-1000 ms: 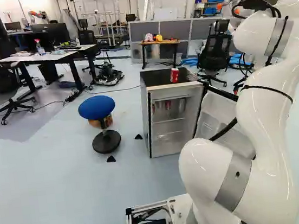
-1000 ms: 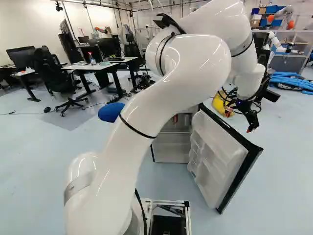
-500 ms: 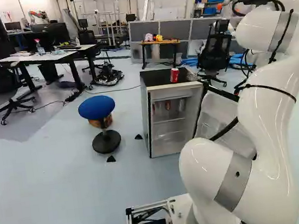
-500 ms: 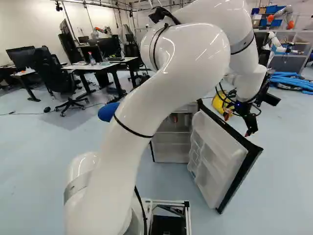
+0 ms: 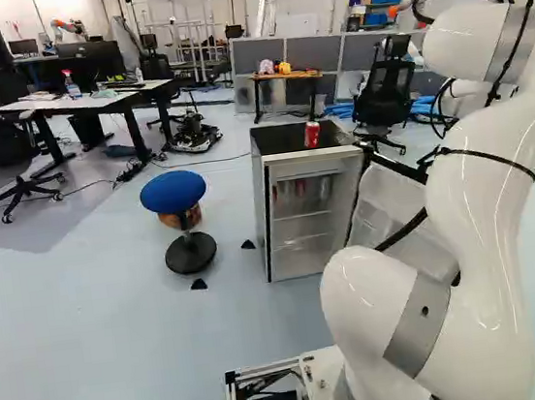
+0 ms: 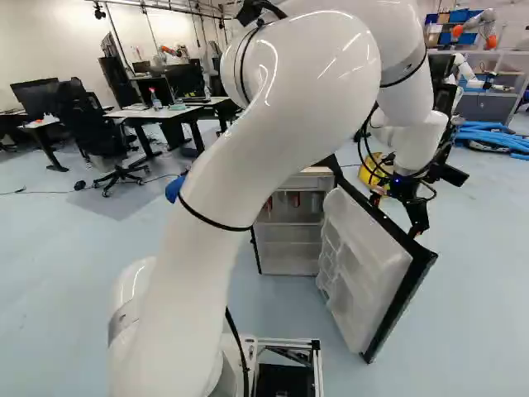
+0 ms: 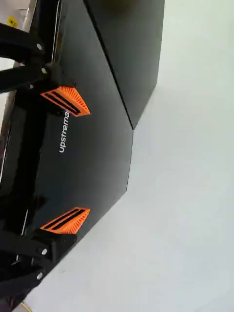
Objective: Grab a drink from the fridge
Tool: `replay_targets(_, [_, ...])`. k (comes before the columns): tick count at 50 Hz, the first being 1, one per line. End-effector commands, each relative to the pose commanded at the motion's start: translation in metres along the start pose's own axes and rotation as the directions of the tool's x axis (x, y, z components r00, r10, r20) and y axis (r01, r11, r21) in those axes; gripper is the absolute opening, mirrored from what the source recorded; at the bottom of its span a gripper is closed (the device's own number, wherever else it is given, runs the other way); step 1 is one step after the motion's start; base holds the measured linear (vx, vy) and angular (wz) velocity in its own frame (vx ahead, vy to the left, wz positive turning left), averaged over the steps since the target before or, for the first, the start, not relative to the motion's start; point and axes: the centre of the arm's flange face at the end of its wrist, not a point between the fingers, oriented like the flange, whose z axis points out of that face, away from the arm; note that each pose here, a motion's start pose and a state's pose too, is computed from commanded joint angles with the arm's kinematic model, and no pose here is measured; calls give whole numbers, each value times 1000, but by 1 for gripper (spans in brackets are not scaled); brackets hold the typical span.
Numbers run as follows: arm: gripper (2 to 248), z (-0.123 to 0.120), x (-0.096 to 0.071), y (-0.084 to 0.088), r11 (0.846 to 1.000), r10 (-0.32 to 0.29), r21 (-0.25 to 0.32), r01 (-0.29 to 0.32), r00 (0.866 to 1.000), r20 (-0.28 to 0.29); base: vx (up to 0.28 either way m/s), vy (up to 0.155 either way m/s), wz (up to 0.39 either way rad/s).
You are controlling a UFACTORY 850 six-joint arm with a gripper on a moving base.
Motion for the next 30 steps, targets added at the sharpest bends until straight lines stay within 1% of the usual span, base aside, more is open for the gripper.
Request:
replay_targets(15, [247, -2, -23, 3, 1000, -7, -15, 8, 999, 53, 0, 0, 0])
replay_targets(30, [247, -3, -47, 4, 999, -19, -29, 22, 994, 107, 0, 0, 0])
